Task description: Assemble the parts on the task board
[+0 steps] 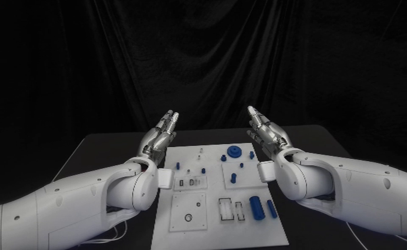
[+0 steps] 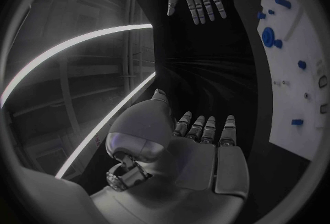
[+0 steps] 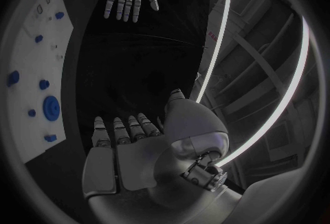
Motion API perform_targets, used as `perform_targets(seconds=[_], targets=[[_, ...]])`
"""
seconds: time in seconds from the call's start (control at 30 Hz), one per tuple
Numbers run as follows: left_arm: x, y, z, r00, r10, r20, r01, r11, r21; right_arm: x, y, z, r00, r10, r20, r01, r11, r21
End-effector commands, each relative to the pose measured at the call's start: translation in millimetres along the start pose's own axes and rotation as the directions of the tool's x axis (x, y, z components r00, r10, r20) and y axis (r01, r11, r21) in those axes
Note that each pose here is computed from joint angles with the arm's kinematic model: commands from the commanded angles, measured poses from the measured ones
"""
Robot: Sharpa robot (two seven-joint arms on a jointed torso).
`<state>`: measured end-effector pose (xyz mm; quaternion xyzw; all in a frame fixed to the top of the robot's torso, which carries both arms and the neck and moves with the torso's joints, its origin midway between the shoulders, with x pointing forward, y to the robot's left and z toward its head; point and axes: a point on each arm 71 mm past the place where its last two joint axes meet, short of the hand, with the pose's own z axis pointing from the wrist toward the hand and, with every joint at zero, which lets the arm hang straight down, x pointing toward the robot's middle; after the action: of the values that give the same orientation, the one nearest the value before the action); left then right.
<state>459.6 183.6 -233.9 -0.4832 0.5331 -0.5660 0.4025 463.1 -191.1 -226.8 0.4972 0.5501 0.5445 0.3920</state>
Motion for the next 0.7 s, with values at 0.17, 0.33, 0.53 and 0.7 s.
perform_targets(seconds=[0.17,0.33,0.53,0.7], targets=[[14.0,-7.5,-0.3,0.938,-0.261,-0.229,0.274,0.961,0.026,8.4,-1,-1.0,0.961,0.221,-0.169,-0.199,0.970,0.136],[16.1,-8.8,-1.4,0.898,-0.331,-0.290,0.350,0.936,0.016,8.6,-1,-1.6,0.950,0.247,-0.190,-0.219,0.963,0.156],[16.8,-9.6,-2.1,0.876,-0.364,-0.317,0.387,0.922,0.010,8.6,-1,-1.6,0.950,0.248,-0.191,-0.220,0.963,0.157],[-21.3,-15.2,-1.5,0.901,-0.264,-0.344,0.327,0.935,0.138,-17.7,2,2.5,0.924,0.293,-0.247,-0.262,0.954,0.148]])
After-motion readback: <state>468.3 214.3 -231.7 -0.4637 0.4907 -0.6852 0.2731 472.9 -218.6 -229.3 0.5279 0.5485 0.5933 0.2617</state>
